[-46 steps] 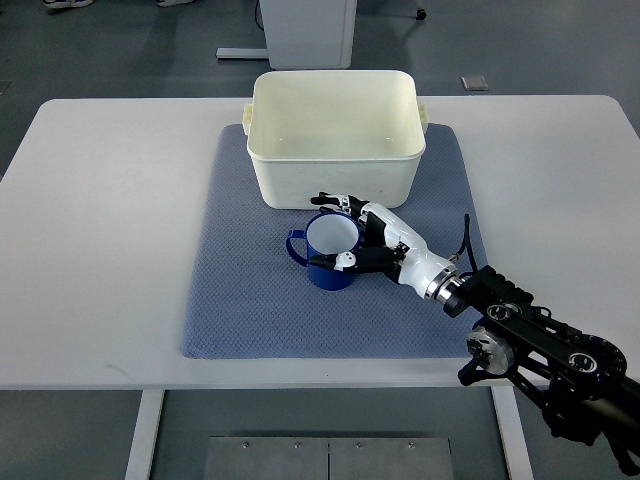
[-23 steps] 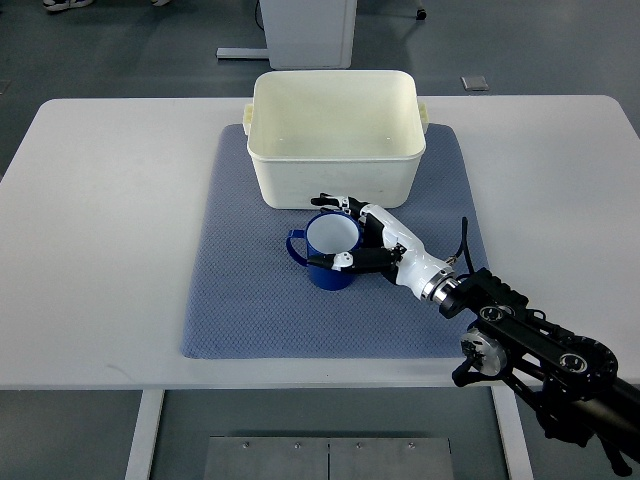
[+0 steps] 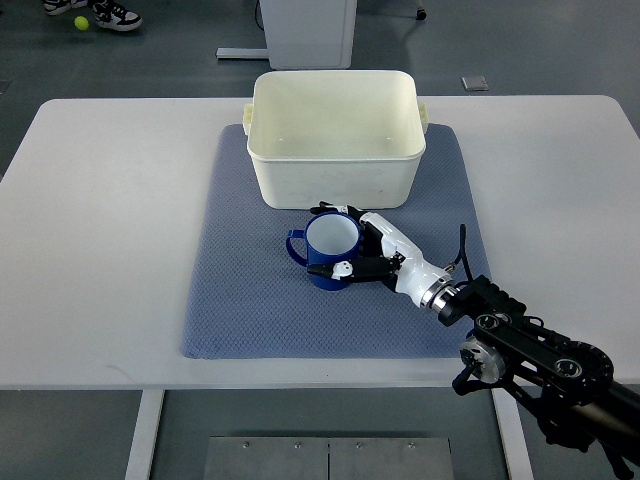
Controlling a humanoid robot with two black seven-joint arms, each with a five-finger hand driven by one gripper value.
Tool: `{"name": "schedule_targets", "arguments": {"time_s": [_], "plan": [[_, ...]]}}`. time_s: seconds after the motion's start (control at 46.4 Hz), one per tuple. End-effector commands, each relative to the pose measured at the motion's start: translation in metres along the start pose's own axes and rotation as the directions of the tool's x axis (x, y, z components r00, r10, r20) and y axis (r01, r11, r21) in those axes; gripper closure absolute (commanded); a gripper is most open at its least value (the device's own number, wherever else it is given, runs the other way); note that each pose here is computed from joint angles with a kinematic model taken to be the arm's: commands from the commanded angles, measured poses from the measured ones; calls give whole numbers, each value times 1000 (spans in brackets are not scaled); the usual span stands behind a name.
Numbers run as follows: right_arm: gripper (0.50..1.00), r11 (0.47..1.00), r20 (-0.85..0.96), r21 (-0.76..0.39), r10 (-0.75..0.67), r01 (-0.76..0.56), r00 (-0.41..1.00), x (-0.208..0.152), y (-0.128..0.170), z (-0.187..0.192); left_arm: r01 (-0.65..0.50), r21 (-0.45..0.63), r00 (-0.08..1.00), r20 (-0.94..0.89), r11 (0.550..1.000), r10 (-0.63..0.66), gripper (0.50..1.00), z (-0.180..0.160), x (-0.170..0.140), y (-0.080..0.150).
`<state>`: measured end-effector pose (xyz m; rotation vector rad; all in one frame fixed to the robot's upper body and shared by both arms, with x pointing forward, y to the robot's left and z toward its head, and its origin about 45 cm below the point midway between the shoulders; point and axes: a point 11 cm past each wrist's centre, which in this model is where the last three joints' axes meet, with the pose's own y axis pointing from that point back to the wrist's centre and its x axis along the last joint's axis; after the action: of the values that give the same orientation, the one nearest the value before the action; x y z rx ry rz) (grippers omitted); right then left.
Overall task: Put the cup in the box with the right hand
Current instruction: 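Close the right hand fingers around the blue mug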
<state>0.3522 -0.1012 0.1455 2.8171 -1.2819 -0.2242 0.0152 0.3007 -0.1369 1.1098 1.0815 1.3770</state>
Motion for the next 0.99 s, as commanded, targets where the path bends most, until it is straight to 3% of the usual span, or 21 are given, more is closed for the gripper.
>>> {"name": "schedule_targets", "arguments": {"time_s": [0.0, 0.129, 0.259, 0.324, 0.388, 0.453, 0.496, 0.518, 0.798, 0.971], "plan": [[513, 1000, 0, -3, 2, -2, 1000, -1, 0, 2, -1, 0, 1000, -1, 1000, 1, 500, 0, 0, 0], [519, 1000, -1, -8, 8, -8, 1000, 0, 0, 4, 1, 0, 1000, 1, 1000, -1, 500, 0, 0, 0], [559, 1000, -2, -8, 10, -10, 1000, 1, 0, 4, -1, 0, 1000, 1, 1000, 1, 500, 0, 0, 0], [607, 1000, -3, -11, 7, -7, 1000, 0, 1, 5, 1, 0, 1000, -1, 1000, -1, 500, 0, 0, 0], [697, 1000, -7, -17, -1, 1, 1000, -2, 1, 7, 1, 0, 1000, 1, 1000, -1, 500, 0, 0, 0], [820, 1000, -6, -19, -4, 4, 1000, -3, 1, 8, -1, 0, 1000, 1, 1000, 1, 500, 0, 0, 0], [958, 1000, -6, -19, -4, 4, 1000, -3, 1, 8, 1, 0, 1000, -1, 1000, -1, 500, 0, 0, 0], [1000, 1000, -6, -19, -4, 4, 1000, -3, 1, 8, 1, 0, 1000, -1, 1000, -1, 500, 0, 0, 0], [1000, 1000, -4, 16, 12, -12, 1000, -7, -5, 1, -1, 0, 1000, 1, 1000, 1, 500, 0, 0, 0], [1000, 999, -37, 30, 30, -29, 999, 9, 3, -8, 1, 0, 1000, 1, 1000, -1, 500, 0, 0, 0]]}}
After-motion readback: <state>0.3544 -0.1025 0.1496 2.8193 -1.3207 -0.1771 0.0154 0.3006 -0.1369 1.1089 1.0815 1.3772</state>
